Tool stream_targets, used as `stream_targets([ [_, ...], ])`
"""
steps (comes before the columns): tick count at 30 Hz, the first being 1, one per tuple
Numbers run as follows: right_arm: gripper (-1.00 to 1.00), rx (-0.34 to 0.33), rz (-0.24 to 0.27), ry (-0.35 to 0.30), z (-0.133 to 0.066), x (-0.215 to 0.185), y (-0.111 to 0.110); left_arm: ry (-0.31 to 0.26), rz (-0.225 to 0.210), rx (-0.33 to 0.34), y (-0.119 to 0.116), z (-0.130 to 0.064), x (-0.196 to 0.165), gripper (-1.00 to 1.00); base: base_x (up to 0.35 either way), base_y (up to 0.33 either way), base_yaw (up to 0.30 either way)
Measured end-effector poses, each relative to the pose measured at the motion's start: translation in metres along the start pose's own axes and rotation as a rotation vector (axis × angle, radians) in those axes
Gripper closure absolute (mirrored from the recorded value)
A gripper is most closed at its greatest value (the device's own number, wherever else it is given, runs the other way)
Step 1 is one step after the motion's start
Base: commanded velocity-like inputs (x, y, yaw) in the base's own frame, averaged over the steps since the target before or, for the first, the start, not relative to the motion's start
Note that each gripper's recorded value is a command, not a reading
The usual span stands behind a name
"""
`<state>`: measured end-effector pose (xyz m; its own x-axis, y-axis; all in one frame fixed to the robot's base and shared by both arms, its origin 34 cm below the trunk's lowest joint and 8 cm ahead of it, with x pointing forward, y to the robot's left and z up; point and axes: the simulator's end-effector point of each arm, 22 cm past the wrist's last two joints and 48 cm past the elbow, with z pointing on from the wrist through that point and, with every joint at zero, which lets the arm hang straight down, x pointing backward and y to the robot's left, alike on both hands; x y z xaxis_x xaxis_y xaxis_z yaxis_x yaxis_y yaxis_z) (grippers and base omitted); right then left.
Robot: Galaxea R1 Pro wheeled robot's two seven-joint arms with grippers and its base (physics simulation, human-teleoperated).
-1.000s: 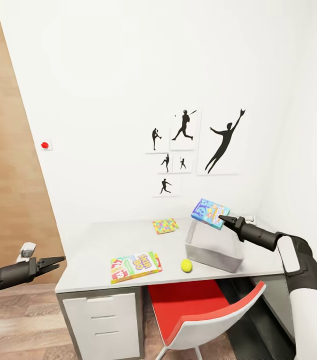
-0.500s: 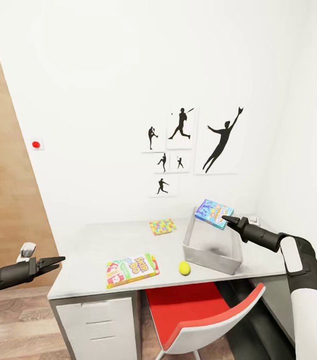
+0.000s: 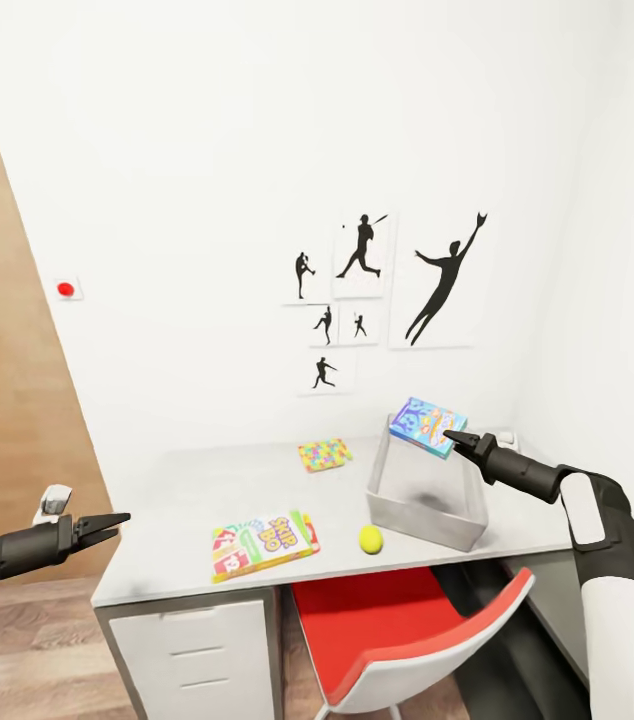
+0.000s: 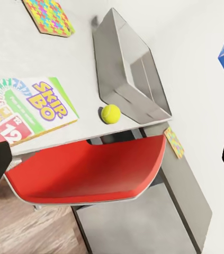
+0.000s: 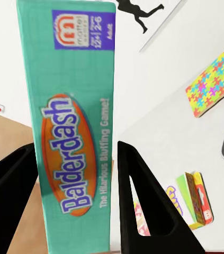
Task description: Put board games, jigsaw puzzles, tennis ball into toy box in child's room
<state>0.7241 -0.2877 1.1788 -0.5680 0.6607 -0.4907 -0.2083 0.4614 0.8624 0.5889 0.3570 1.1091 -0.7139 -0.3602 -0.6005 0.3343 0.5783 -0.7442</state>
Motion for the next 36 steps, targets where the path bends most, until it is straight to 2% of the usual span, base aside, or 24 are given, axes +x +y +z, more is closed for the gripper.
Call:
stream_targets([
  [14, 1.0, 0.015, 0.009, 0.008, 0.003, 0.003, -0.011, 0.009, -0.012, -0.006, 0.006, 0.003, 0.003, -1.0, 0.234, 0.182, -0.161],
  [29, 1.0, 0.027, 0.023, 0.018, 0.009, 0.008, -0.022, 0.022, -0.024, -0.022, 0.017, 0.004, 0.006, -1.0, 0.028, 0.011, -0.154],
  [36, 1.0, 0.039, 0.011, 0.024, 0.017, 0.005, -0.02, 0.027, -0.03, -0.029, 0.021, 0.004, 0.008, -1.0, 0.041, 0.0, -0.082],
])
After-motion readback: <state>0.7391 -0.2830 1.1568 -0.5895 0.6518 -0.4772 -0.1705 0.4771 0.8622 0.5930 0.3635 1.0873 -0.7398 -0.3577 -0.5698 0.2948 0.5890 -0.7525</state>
